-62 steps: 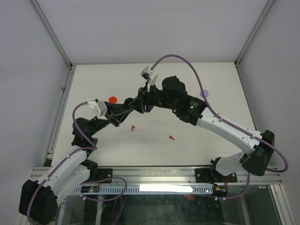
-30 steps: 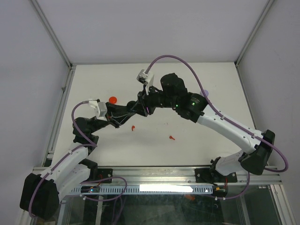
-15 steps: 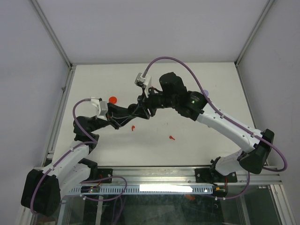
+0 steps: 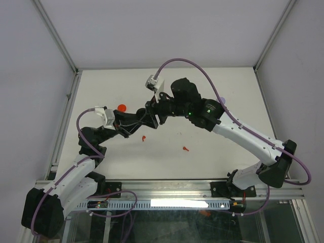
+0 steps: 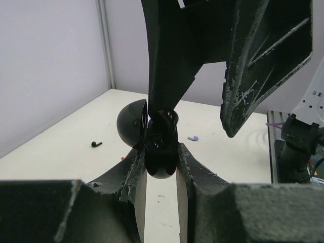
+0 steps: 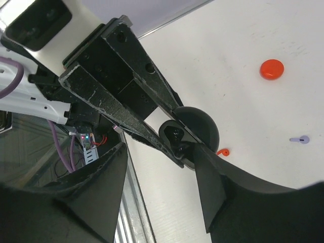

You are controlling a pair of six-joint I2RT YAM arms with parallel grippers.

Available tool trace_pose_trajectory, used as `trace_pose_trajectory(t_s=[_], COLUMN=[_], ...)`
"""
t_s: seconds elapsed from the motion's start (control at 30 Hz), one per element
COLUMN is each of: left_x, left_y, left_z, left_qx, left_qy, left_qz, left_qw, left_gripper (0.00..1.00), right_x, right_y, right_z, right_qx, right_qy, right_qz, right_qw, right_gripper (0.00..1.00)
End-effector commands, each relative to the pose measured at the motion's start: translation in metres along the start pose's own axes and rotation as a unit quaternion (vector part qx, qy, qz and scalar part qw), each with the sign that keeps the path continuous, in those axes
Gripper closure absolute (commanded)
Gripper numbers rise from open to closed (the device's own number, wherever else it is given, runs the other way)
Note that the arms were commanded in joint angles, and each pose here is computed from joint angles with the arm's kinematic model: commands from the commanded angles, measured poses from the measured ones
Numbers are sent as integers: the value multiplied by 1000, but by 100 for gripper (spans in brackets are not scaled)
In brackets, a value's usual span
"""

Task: Insert the wireless bluetooth earbuds into the charging case
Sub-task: Place the earbud in the charging case.

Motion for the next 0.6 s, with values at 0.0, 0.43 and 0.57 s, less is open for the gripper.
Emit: trace_pose_trajectory(t_s=[0.0,0.43,0.57], left_x=[3,22,26], left_y=[-4,0,1], left_z=[16,9,7], left_qx=[-35,-33,-26], left_qy=[-47,-45,-47], left_qz=[17,102,119], left_qw=[998,993,991], left_gripper=[100,100,100], right_x=[-1,-8,-2], right_y=[15,18,11], right_z=[30,38,45], right_qx=[-56,-72,-73], right_qy=[-31,-107,-107], right_qz=[-56,-149,-149], right_qw=[996,980,980], right_gripper=[41,46,51])
Point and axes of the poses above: each gripper's point midway between its finger pads, its own y axis back along the fingers, its own x axis along the line the jaws close on, z = x × y, the point moved 7 cm from there along y, back along the fingers, and after that the axes turned 2 degrees about y, right-handed, at the moved point
